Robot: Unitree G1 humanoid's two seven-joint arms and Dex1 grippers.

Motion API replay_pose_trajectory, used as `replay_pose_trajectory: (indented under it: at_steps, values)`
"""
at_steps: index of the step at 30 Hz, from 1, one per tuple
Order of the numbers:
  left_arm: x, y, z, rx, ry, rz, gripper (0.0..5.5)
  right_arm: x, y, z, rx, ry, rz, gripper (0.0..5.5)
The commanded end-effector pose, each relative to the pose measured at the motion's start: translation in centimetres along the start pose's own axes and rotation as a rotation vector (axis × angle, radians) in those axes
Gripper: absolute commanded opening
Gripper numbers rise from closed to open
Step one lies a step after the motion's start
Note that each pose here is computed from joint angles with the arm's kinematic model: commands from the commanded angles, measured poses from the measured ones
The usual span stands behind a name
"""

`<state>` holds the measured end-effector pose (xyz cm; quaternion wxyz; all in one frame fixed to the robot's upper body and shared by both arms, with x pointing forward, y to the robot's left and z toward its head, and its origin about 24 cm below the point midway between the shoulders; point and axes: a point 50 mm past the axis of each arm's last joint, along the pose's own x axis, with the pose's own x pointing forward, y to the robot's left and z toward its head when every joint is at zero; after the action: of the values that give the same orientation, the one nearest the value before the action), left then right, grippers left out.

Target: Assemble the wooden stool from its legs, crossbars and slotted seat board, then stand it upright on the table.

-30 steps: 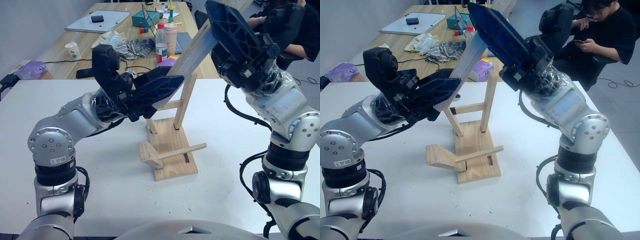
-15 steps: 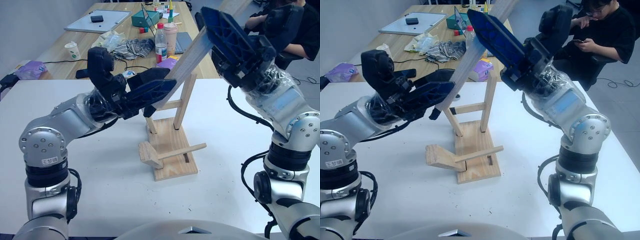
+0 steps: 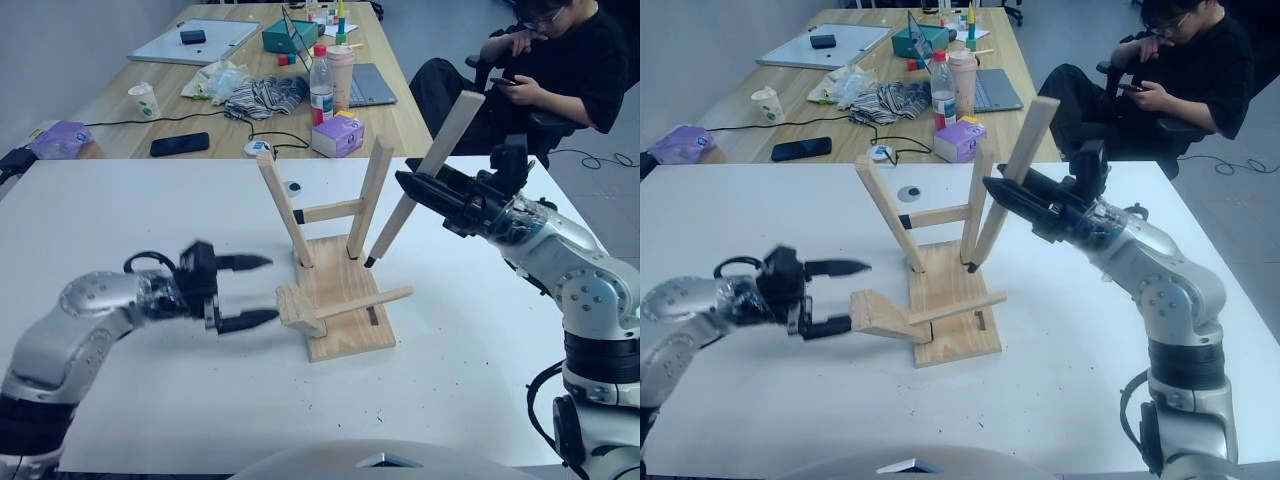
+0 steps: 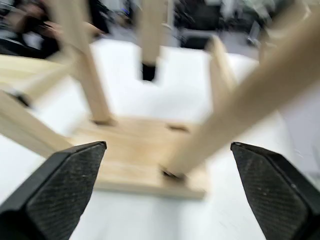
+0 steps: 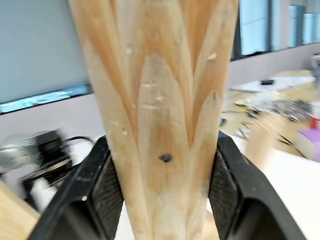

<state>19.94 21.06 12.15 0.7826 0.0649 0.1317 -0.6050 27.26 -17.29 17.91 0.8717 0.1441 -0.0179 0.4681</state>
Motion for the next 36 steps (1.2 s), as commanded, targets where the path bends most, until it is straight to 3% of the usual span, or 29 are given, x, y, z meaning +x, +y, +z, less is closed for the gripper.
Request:
replay_pose_trajectory:
  at_steps: [1, 8, 14, 29, 36]
  values:
    - [0.6, -0.4, -0.7, 0.02, -0.029, -0.031, 4.59, -0.2, -0.7, -1.3, 0.025, 0.004, -0.006, 2.05]
    - [2.9, -0.7, -0.7, 0.02, -0.113, -0.033, 4.59, -1.7, -0.8, -4.7, 0.114, 0.118, 0.041, 2.05]
    - [4.1, -0.9, -0.3, 0.033, -0.146, -0.059, 4.59, -1.5, -0.6, -5.1, 0.124, 0.127, 0.051, 2.05]
    - [3.5, -0.4, -0.1, 0.026, -0.16, -0.063, 2.37, -1.4, 0.1, -6.1, 0.174, 0.131, 0.086, 2.05]
    - [1.5, 0.8, -0.6, 0.003, -0.104, -0.057, 2.15, -0.9, 0.4, -6.5, 0.176, 0.13, 0.11, 2.05]
